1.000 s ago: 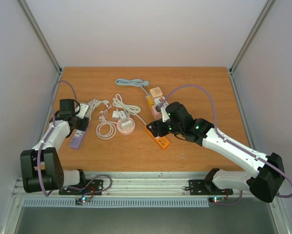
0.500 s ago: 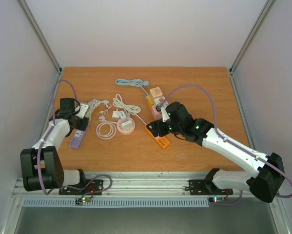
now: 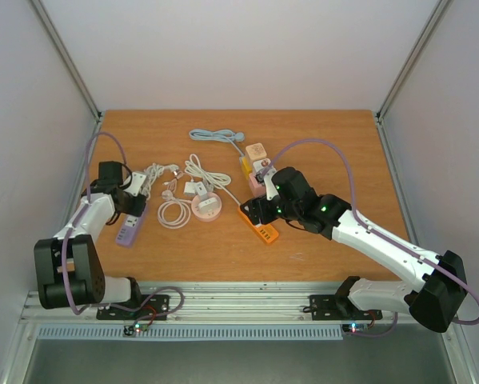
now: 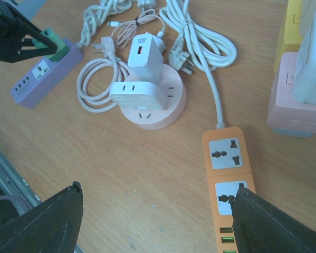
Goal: Insert the plug
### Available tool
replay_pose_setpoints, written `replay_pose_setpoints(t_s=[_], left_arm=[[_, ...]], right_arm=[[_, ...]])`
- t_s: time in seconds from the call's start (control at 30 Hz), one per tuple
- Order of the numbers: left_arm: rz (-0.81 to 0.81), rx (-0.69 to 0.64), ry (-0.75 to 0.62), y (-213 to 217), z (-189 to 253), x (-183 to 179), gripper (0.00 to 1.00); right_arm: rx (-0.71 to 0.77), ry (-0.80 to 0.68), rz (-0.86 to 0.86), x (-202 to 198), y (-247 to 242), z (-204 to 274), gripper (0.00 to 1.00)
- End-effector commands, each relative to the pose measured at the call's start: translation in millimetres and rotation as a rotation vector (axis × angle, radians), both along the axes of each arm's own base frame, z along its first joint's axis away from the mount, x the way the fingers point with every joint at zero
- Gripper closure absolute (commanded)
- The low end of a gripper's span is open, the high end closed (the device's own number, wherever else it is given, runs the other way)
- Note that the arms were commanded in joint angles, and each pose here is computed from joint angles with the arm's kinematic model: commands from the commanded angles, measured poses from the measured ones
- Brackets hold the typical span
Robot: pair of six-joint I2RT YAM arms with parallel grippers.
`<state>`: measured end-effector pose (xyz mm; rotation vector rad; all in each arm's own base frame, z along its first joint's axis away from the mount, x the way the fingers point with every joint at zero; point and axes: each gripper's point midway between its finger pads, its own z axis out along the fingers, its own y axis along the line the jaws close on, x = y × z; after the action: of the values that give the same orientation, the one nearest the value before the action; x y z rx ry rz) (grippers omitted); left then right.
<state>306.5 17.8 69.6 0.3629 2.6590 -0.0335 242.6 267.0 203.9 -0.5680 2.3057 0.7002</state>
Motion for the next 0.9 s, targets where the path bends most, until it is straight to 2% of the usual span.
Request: replay_pose_setpoints(t_s=[0.0, 0.2, 0.33, 0.6, 0.7, 0.87], left_arm=[[0.005, -0.102, -0.042, -14.1, 4.7, 11.6, 1.0], [0.094, -0.092, -0.081, -6.2, 0.5, 24.2, 1.0], [0.142, -0.004, -0.068, 0.7, -7.7, 31.5, 1.0], [0.117, 0.088, -0.03, -6.6, -19.4, 33.2, 0.99], [0.121, 0.087, -0.052, -6.5, -14.9, 33.0, 0.93], [0.109, 0.044, -0.136, -13.4, 12.4, 38.2, 0.73]], right_arm=[[0.014, -0.026, -0.004, 3.5, 0.3, 10.4, 0.23], [0.013, -0.024, -0.003, 2.8, 0.0, 9.3, 0.22], [0.012, -0.025, -0.007, 2.8, -1.0, 9.1, 0.22], [0.007, -0.037, -0.016, 2.7, -4.7, 10.5, 0.22], [0.007, -0.04, -0.017, 2.7, -5.1, 11.1, 0.22], [0.004, -0.037, -0.017, 3.2, -4.8, 9.4, 0.22]])
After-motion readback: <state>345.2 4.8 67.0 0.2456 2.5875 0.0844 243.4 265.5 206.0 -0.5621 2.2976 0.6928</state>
